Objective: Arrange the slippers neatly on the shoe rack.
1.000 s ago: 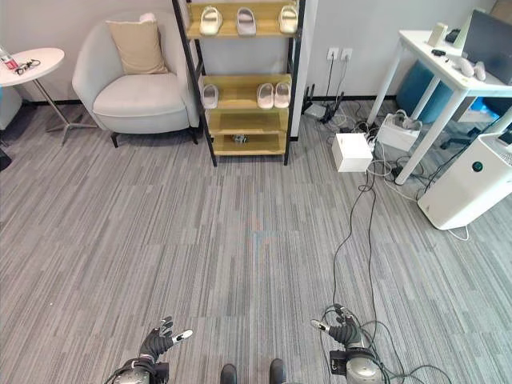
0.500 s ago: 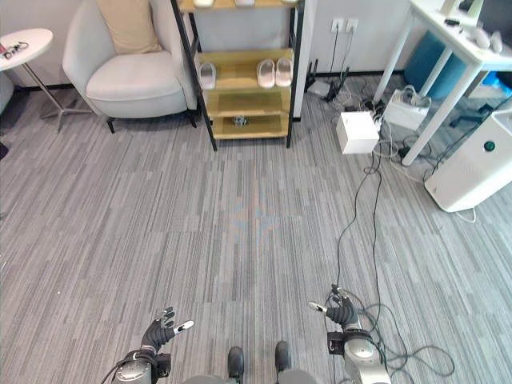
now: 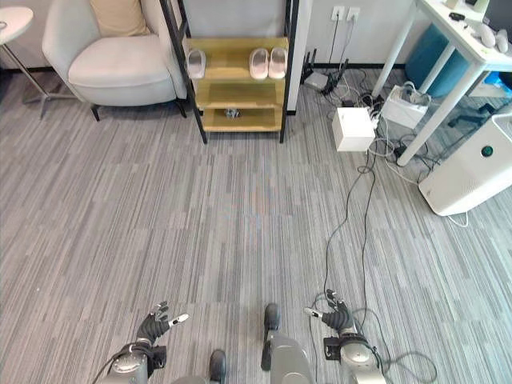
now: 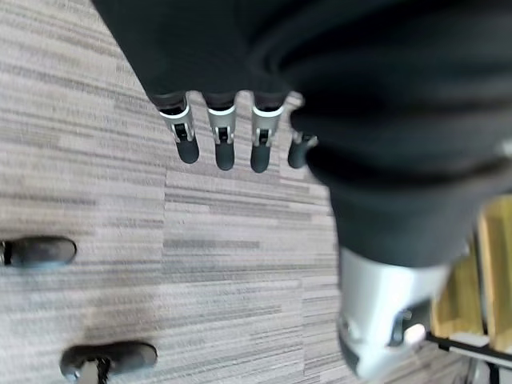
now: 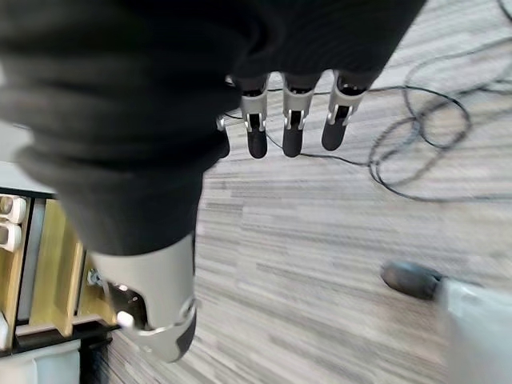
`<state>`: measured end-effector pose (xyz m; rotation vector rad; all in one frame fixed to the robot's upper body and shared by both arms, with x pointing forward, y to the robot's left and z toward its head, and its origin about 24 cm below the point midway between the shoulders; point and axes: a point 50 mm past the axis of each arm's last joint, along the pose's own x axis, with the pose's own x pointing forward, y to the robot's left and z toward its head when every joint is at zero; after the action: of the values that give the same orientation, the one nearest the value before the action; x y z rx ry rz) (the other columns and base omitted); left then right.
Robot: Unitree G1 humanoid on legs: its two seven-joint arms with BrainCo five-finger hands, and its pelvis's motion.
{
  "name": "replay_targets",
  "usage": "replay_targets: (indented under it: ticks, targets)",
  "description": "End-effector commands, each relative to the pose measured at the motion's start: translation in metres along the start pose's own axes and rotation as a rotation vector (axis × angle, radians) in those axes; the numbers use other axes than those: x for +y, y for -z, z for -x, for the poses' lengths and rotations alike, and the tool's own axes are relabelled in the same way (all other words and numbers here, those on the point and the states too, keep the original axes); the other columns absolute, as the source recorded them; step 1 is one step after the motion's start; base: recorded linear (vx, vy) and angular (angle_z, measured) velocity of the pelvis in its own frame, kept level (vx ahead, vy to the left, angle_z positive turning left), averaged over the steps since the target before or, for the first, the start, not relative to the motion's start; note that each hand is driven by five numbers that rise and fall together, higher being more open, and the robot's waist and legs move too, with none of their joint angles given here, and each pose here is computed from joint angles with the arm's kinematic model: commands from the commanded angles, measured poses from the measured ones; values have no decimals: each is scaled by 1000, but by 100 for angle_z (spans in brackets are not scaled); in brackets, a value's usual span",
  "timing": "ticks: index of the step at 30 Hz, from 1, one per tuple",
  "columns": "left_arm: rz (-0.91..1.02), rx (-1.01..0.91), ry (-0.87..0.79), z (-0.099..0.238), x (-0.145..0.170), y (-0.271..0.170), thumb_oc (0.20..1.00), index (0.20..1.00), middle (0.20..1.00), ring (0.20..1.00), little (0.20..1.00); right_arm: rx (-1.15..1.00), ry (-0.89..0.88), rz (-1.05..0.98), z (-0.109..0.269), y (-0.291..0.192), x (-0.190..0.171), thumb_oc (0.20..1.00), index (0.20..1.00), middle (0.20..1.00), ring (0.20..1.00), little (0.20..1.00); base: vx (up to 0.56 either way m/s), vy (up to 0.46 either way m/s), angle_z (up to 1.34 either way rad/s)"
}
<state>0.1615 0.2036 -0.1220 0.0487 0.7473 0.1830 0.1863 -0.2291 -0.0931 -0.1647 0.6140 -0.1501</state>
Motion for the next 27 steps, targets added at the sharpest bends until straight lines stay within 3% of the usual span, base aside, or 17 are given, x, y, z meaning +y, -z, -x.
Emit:
replay_targets:
  ticks: [1,11,20,27]
  targets:
    - [94,-30,14,-6,-9,-12,1000,1000,1000,1000,1000,-110,15,19,-2,-22,-14,1000,1000,1000,1000,1000,259,-147,-3]
    - [81,-5,5,-5,-6,-6,1000,1000,1000,1000,1000,-105,40,27,-3,-22,-17,1000,1000,1000,1000,1000,301,12,-17]
    - [65,38,-12,-2,0,6,1000,1000,1000,1000,1000,-93,-1,1,-2,-19,-5,1000,1000,1000,1000,1000,348,202,-27]
    - [52,-15,15,-5,-4,-8,1000,1000,1000,1000,1000,-79,-26,-25,-3,-17,6,1000,1000,1000,1000,1000,247,174,5]
